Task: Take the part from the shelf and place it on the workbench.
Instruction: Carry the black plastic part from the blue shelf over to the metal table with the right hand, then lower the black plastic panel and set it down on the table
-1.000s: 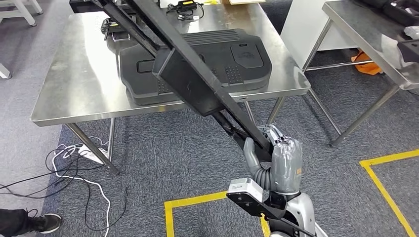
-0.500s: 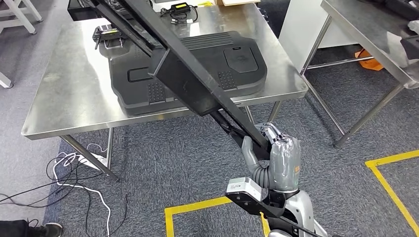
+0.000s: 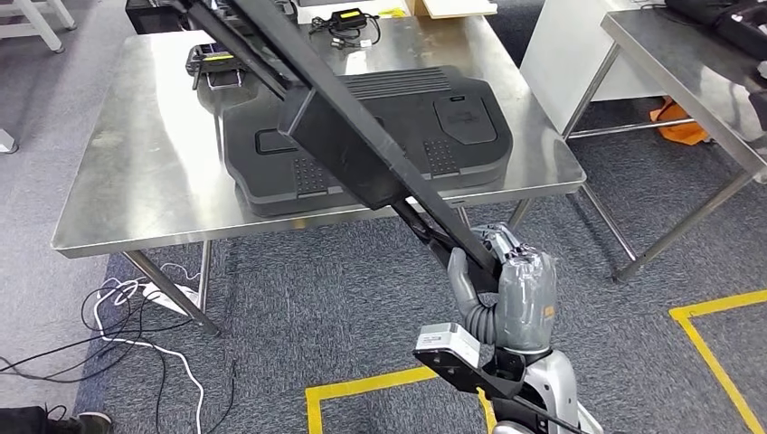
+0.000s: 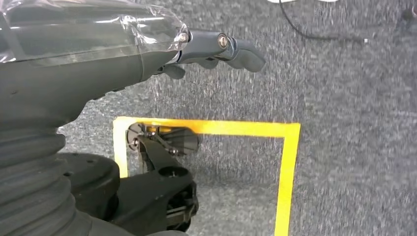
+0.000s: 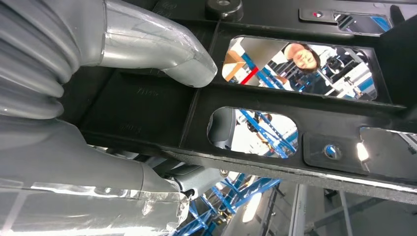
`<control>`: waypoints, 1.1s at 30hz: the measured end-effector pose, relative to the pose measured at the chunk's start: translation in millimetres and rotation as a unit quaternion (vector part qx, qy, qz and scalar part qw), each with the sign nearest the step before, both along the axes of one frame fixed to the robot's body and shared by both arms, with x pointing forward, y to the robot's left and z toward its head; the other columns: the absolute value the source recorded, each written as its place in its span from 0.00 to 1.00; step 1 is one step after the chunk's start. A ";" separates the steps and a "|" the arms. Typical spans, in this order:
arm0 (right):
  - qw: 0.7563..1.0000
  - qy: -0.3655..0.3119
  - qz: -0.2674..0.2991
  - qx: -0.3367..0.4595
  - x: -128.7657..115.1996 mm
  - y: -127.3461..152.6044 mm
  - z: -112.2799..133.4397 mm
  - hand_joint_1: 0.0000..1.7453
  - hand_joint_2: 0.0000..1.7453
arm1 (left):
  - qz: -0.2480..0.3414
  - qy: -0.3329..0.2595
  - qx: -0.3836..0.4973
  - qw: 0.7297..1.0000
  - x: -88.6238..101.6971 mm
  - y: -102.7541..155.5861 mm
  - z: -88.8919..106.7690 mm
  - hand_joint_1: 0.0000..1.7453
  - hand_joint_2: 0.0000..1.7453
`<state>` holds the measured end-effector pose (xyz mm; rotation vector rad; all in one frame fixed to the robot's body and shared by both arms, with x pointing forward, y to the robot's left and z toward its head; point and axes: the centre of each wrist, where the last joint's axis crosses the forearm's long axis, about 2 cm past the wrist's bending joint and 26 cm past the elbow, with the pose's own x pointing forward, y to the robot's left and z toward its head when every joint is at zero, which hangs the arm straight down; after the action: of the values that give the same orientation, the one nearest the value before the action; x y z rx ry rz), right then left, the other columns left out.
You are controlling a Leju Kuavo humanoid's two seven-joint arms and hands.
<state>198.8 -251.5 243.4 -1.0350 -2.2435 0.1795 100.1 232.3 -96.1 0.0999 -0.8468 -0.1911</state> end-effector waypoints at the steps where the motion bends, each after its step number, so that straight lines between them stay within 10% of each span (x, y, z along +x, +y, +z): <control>1: 1.000 0.000 0.000 0.000 0.0 -0.2 0.0 1.00 1.00 | 0.000 0.000 0.000 1.000 0.1 0.0 0.0 0.00 1.00; 33: 1.000 -0.011 0.009 -0.001 4.9 -1.0 3.0 1.00 1.00 | -0.001 0.000 -0.002 1.000 2.8 0.8 0.5 0.00 1.00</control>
<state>203.7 -252.5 246.4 -1.0227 -2.2743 0.1798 102.9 233.1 -95.6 0.0943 -0.8472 -0.1916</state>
